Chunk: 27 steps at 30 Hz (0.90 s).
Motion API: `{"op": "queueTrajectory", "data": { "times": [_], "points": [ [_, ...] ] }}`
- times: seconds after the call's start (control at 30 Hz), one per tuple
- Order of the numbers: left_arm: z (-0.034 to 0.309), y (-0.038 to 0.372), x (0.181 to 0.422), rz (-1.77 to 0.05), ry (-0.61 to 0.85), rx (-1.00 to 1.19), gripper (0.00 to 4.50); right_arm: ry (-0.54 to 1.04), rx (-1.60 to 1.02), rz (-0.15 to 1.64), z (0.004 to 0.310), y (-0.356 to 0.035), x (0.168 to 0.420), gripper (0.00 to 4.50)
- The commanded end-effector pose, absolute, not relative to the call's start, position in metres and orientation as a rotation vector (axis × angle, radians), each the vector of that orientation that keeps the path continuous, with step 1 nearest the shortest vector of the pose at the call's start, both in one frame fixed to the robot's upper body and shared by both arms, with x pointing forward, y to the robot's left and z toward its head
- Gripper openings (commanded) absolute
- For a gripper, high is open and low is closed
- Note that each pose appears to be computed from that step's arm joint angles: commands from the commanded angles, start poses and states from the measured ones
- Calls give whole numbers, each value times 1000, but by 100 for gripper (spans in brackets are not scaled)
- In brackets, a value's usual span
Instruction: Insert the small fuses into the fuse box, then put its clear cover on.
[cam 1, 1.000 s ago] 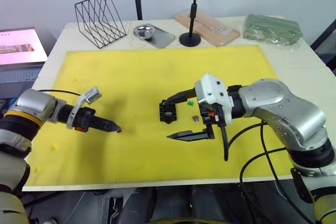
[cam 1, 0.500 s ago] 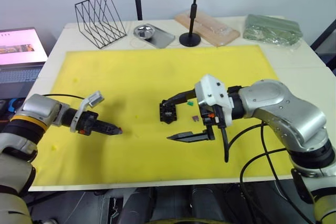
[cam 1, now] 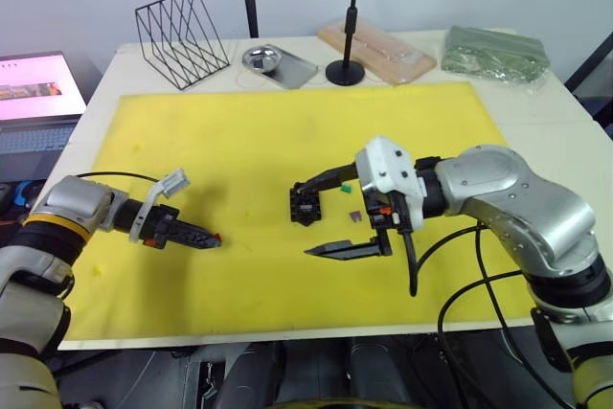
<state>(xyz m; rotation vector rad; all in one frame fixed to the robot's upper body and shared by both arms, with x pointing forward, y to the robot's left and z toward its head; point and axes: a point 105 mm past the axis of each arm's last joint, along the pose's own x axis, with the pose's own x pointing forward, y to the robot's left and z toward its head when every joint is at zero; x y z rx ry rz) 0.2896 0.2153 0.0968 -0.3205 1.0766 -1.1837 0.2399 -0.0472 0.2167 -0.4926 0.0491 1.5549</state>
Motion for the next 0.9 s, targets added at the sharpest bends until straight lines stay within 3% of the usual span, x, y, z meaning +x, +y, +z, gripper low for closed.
{"op": "queueTrajectory", "data": {
  "times": [0.03, 0.07, 0.27, 0.47, 0.6, 0.9],
  "points": [
    [85, 229, 286, -1117, 1130, -306, 231, -6, -513, 1565, 227, -45, 237, 450],
    [84, 230, 286, -1109, 1133, -305, 212, -7, -512, 1565, 227, -45, 237, 450],
    [80, 236, 283, -1090, 1140, -292, 3, -10, -510, 1569, 227, -44, 238, 450],
    [84, 238, 281, -1082, 1126, -315, 3, -15, -506, 1573, 227, -44, 238, 450],
    [110, 230, 277, -1141, 1036, -419, 3, -5, -472, 1571, 226, -44, 238, 450],
    [175, 184, 273, -1344, 599, -304, 3, 21, -327, 1516, 240, -54, 248, 450]
  ]
}}
